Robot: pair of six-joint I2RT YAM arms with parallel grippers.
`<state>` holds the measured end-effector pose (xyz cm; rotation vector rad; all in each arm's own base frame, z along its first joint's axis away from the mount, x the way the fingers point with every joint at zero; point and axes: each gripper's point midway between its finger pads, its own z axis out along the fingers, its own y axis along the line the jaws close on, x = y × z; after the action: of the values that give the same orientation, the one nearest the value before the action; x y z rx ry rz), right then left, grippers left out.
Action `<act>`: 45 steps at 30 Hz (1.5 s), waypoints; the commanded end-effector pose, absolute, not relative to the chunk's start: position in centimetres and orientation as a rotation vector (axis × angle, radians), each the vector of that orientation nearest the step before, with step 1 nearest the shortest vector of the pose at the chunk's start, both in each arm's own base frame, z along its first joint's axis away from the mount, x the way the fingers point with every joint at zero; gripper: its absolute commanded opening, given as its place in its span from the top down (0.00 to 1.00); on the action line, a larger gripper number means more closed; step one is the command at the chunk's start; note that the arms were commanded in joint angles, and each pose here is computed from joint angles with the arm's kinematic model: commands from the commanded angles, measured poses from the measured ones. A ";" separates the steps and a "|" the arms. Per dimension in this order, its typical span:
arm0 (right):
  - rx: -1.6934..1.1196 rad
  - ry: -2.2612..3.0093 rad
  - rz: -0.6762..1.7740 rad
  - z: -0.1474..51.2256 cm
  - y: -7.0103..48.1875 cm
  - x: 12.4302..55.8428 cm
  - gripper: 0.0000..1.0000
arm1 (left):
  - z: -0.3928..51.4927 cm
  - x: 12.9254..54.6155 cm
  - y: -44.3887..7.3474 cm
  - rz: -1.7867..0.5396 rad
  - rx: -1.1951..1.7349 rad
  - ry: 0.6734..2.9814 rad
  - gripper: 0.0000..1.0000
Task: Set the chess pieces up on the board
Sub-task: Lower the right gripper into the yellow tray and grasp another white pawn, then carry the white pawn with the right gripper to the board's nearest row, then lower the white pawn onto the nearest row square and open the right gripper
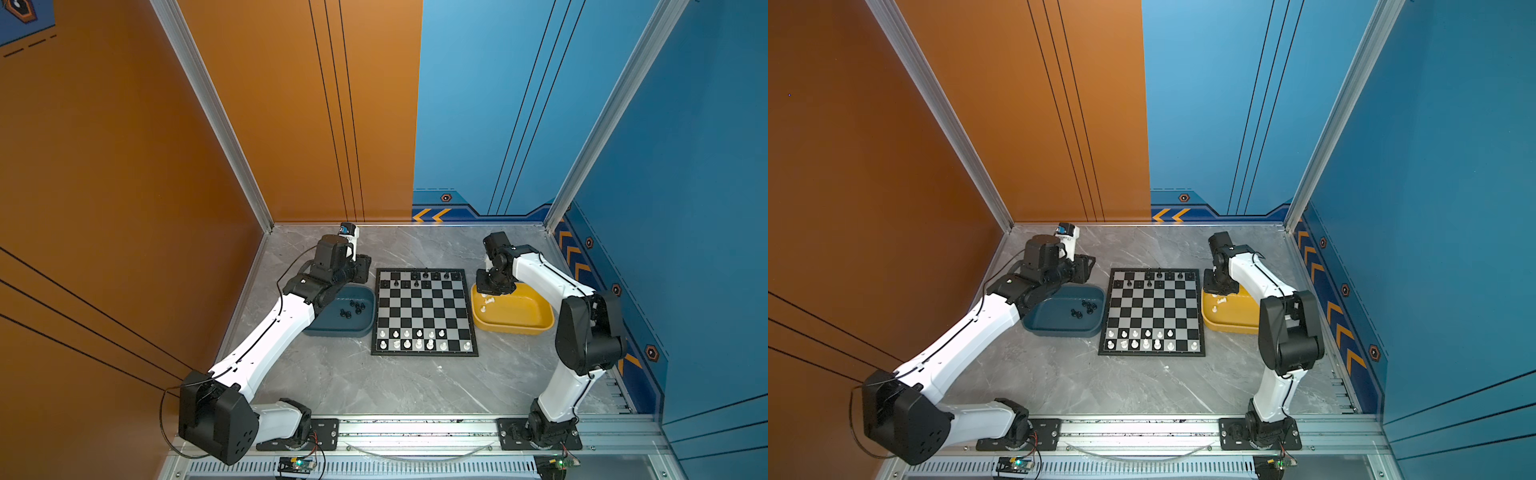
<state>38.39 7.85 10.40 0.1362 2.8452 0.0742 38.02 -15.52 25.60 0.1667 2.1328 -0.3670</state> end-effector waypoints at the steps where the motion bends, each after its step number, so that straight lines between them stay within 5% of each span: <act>1: 0.061 2.830 -0.018 13.7 7.7 36.7 1.00 | 26.2 37.8 -15.2 -0.340 0.174 2.114 0.54; 14: -0.195 2.795 0.041 16.9 15.1 30.7 1.00 | 26.1 37.1 -15.0 -0.371 0.164 2.102 0.54; 45: -0.292 2.995 0.027 5.6 19.2 26.9 1.00 | 25.9 36.4 -14.8 -0.361 0.163 2.106 0.54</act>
<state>27.14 19.50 6.14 -0.3171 2.9877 0.0576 36.53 -14.92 25.71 0.1648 2.1163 -0.3721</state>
